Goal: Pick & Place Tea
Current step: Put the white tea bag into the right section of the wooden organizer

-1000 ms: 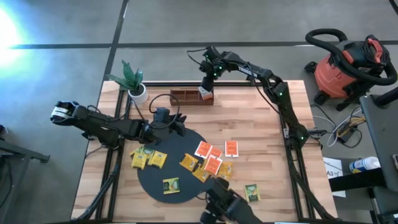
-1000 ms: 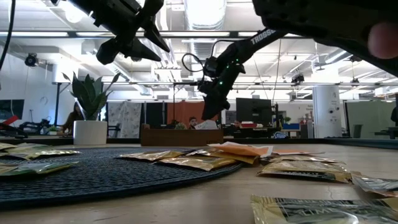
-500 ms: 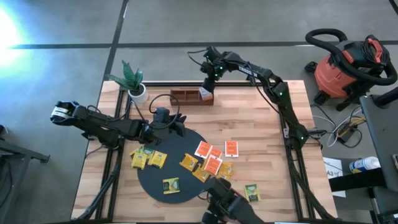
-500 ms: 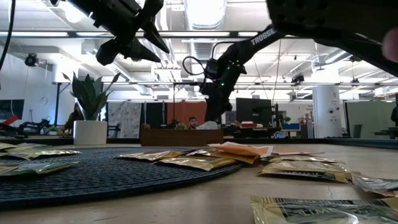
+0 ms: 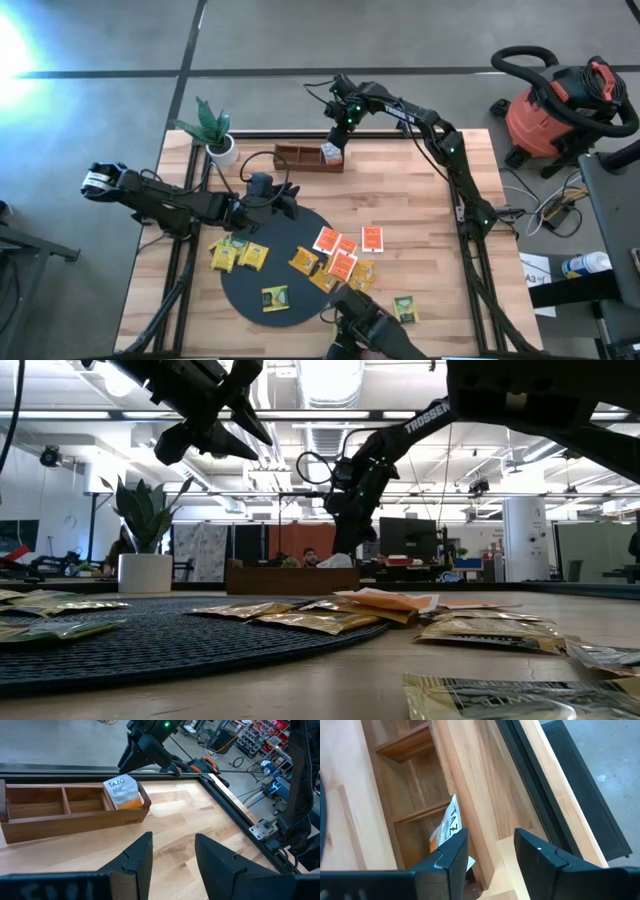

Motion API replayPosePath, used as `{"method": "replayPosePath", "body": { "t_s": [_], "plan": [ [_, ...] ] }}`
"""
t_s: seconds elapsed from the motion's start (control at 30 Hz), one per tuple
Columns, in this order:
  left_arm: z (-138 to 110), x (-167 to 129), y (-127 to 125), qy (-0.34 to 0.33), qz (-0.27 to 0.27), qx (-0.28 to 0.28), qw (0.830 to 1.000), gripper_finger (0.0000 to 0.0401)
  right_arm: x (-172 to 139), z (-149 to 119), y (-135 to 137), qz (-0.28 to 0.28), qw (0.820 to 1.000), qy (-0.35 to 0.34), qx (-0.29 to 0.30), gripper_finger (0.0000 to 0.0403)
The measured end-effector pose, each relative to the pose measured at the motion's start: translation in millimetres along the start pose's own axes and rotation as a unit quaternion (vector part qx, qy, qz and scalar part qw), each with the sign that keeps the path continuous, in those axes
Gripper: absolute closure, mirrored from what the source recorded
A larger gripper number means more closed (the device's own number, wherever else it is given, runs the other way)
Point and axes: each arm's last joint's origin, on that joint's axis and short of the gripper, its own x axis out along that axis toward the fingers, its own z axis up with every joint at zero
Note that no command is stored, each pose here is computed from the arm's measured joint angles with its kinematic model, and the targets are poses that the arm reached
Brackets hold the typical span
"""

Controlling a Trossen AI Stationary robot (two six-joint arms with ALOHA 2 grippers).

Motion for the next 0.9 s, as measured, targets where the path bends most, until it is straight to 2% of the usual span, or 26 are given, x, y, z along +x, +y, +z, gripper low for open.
{"method": "replayPosePath", "body": {
  "t_s": [0.7, 0.9],
  "plan": [
    [0.0, 0.0, 0.0, 0.000, 0.000, 0.013, 1.000, 0.0259, -2.6, 2.7, 1.5, 0.031, 0.999, -0.016, 0.024, 0.0248],
    [0.0, 0.0, 0.1, 0.000, 0.000, 0.013, 1.000, 0.0259, 5.2, -0.8, 0.0, 0.041, 0.999, -0.002, 0.033, 0.0248]
  ]
}}
